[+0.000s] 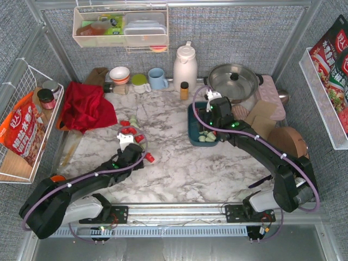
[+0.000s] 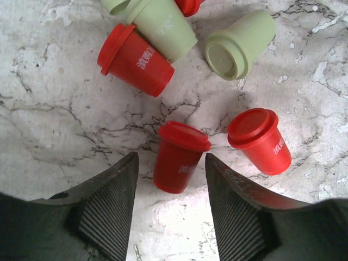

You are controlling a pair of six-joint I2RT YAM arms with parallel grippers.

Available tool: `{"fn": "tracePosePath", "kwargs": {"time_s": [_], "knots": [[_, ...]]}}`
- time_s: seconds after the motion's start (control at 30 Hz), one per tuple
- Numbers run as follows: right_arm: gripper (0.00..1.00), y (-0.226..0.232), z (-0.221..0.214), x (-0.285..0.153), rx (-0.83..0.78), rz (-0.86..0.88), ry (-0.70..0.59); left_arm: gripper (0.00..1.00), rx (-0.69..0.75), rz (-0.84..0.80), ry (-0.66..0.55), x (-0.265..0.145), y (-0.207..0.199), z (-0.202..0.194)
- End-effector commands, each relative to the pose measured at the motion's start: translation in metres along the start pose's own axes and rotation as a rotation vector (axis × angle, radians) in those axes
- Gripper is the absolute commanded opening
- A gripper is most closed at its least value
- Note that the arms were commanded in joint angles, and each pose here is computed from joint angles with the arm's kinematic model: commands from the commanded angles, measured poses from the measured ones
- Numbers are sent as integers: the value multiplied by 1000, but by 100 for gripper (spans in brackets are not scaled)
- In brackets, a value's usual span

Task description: Mix the coffee capsules in the storage basket

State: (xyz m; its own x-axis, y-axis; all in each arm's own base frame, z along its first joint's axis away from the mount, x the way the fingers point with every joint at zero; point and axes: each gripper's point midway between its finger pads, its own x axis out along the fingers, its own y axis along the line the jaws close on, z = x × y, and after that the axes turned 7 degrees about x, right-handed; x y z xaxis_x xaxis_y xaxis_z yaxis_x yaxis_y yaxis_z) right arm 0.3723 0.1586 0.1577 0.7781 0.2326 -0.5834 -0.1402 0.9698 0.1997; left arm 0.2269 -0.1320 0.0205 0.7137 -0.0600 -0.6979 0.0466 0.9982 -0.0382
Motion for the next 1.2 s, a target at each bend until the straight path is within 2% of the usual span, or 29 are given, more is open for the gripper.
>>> {"fn": "tracePosePath", "kwargs": {"time_s": [0.0,0.3,0.47,0.57,0.73,0.83,0.93,1.03,1.17], "knots": [[66,4,2,-1,2,23,-2,58,25,-55,0,6,-13,7],[66,8,1,-2,5,41,8,44,28,-103,103,8,-25,-10],[66,13,4,-7,17,68,6,32,50,-136,96,4,-31,-4],[67,19,5,-14,22,94,11,28,70,-212,13,-7,-45,15],[67,42,5,-29,40,199,34,26,92,-414,-223,-40,-78,61],[67,70,3,-42,57,316,49,27,138,-581,-387,-69,-104,77],[67,107,-1,-60,55,459,64,27,172,-659,-530,-95,-119,90],[67,137,-5,-76,51,566,81,27,229,-687,-604,-109,-131,96],[67,165,-14,-91,45,665,109,27,310,-703,-645,-115,-146,97]]}}
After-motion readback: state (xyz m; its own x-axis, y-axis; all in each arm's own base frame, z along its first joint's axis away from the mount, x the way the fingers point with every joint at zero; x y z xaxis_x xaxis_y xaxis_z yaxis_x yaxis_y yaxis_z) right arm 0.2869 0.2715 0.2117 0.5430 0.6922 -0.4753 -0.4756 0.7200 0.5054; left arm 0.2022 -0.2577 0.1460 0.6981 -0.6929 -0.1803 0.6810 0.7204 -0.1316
